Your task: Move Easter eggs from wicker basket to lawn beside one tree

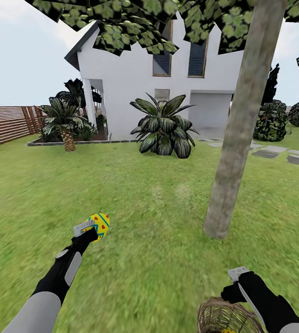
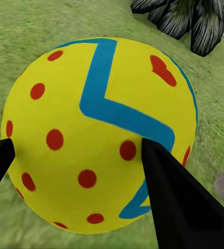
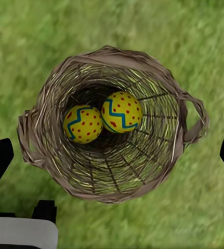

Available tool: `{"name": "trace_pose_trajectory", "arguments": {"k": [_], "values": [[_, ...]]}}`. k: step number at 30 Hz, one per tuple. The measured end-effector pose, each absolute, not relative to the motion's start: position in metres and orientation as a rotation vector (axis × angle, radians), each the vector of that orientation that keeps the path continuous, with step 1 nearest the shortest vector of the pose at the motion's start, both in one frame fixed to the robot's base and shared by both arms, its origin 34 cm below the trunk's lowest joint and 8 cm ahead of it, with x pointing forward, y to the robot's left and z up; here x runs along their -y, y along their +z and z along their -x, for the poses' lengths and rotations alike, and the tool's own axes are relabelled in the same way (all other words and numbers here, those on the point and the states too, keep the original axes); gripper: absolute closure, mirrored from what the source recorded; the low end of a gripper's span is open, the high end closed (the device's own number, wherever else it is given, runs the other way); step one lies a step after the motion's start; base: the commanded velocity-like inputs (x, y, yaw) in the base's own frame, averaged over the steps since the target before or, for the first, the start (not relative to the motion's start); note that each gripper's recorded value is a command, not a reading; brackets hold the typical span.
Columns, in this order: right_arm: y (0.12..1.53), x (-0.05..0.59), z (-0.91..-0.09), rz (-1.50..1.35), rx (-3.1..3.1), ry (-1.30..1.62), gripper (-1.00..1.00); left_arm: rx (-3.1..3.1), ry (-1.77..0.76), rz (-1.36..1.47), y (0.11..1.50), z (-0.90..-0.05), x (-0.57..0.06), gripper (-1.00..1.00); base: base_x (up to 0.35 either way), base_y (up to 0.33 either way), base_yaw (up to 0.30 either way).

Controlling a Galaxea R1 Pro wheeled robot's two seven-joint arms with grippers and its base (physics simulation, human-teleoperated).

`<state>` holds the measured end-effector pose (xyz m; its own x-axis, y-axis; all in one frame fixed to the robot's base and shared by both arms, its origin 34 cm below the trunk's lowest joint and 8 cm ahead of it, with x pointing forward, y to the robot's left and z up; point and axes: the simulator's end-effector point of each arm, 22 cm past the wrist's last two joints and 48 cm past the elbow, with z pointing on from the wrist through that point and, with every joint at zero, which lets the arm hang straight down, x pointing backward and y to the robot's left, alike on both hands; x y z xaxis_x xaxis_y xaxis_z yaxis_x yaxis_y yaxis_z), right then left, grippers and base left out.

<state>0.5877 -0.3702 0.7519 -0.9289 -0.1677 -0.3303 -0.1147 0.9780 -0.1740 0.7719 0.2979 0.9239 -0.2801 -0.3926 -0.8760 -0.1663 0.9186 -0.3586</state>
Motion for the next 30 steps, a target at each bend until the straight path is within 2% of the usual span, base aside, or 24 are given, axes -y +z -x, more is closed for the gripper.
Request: {"name": "trace_pose_trajectory", "arguments": {"k": [30], "values": [[0.714,0.373,-0.593,0.200,-2.774,-0.221,-1.00,-1.886,-0.262,0.411,0.874,-0.774,-0.279,1.00,0.000,0.000,0.000]]}}
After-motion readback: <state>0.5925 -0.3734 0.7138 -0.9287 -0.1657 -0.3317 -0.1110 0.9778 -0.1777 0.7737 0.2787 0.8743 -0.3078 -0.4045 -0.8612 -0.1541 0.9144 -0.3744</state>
